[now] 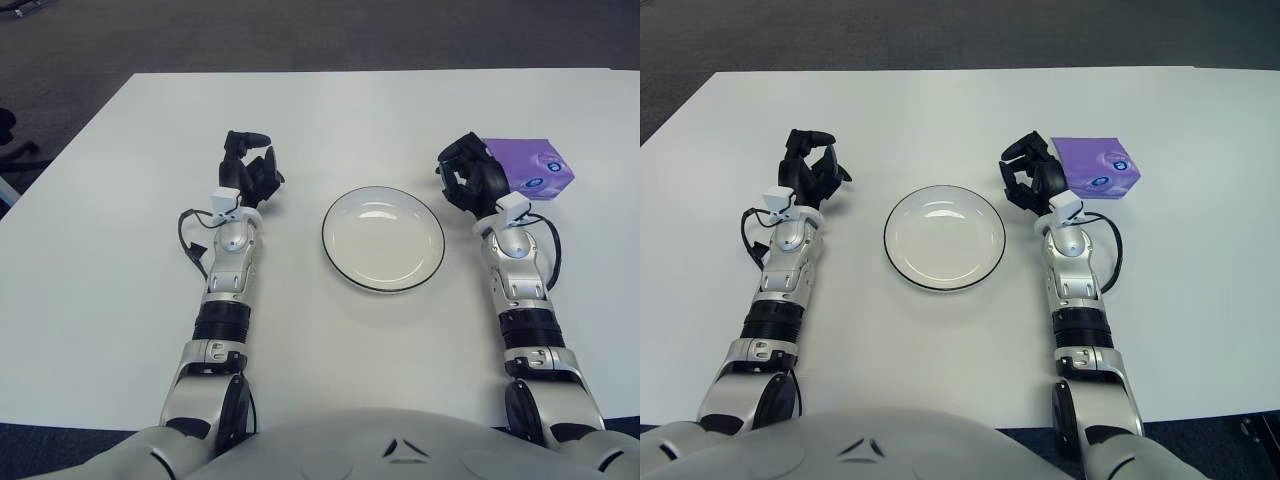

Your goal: Put the tissue paper into the plate.

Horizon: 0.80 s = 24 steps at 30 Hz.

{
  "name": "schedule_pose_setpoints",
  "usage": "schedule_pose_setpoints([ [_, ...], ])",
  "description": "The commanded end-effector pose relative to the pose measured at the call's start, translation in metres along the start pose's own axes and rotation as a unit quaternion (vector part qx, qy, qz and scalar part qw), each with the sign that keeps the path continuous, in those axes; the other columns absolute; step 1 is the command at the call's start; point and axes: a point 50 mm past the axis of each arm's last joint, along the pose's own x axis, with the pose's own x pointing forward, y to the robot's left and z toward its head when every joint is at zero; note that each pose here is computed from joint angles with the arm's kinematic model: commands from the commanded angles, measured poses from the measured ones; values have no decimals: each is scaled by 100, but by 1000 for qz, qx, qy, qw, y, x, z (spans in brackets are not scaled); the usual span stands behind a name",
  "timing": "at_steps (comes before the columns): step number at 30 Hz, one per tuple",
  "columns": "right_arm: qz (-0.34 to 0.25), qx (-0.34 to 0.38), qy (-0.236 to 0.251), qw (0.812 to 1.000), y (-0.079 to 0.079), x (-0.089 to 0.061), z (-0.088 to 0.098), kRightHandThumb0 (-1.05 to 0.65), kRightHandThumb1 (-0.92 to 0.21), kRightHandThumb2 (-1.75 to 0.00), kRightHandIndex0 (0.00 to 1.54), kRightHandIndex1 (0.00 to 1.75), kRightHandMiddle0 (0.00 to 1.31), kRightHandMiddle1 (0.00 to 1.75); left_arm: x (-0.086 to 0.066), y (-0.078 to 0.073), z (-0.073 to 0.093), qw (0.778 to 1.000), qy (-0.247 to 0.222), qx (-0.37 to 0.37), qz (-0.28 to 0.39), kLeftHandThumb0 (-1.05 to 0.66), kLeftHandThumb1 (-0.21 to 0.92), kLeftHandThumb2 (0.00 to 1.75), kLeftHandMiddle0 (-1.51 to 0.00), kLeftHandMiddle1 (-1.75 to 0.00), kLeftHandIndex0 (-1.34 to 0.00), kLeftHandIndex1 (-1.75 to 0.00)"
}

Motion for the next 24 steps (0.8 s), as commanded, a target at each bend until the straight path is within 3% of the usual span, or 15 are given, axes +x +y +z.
schedule_pose_setpoints([
  [1,-8,-63,7,998,-3,-50,-23,-36,-91,-28,74,175,48,147,-56,21,-65,989,141,17,32,-36,80,68,-88,-175,-28,-175],
  [3,-1,-114,-55,992,-11,-49,-11,-36,-91,-26,72,175,49,146,-56,21,-64,989,141,17,32,-36,80,68,-88,-175,-28,-175],
  [9,28,-186,-132,973,-25,-46,2,-36,-92,-26,57,169,48,146,-56,21,-64,989,141,17,32,-36,80,68,-89,-175,-28,-175],
  [11,41,-212,-156,964,-30,-45,7,-19,-92,-25,55,159,47,133,-56,21,-63,989,141,17,32,-36,80,68,-89,-175,-28,-175],
  [15,62,-246,-183,950,-36,-46,12,-5,-92,-23,55,148,43,127,-55,21,-64,989,142,17,32,-36,80,68,-89,-175,-28,-175],
  [19,85,-302,-193,930,-48,-46,19,-2,-92,-29,51,145,33,139,-54,21,-64,989,143,17,32,-36,80,68,-89,-175,-28,-175],
  [20,88,-324,-193,922,-51,-46,21,-14,-92,-30,48,127,36,143,-54,21,-64,989,144,18,33,-36,80,68,-89,-175,-28,-175],
  [21,91,-341,-194,916,-53,-46,22,-28,-92,-24,47,109,34,122,-54,21,-64,989,144,18,33,-36,80,68,-89,-175,-28,-175],
  [22,91,-377,-191,902,-57,-45,24,-33,-92,-22,48,101,34,112,-54,21,-64,989,145,21,34,-36,80,68,-89,-175,-28,-175],
  [24,86,-420,-188,884,-62,-44,25,-53,-92,-17,53,58,35,79,-54,22,-64,988,145,24,35,-36,80,68,-89,-175,-28,-175],
])
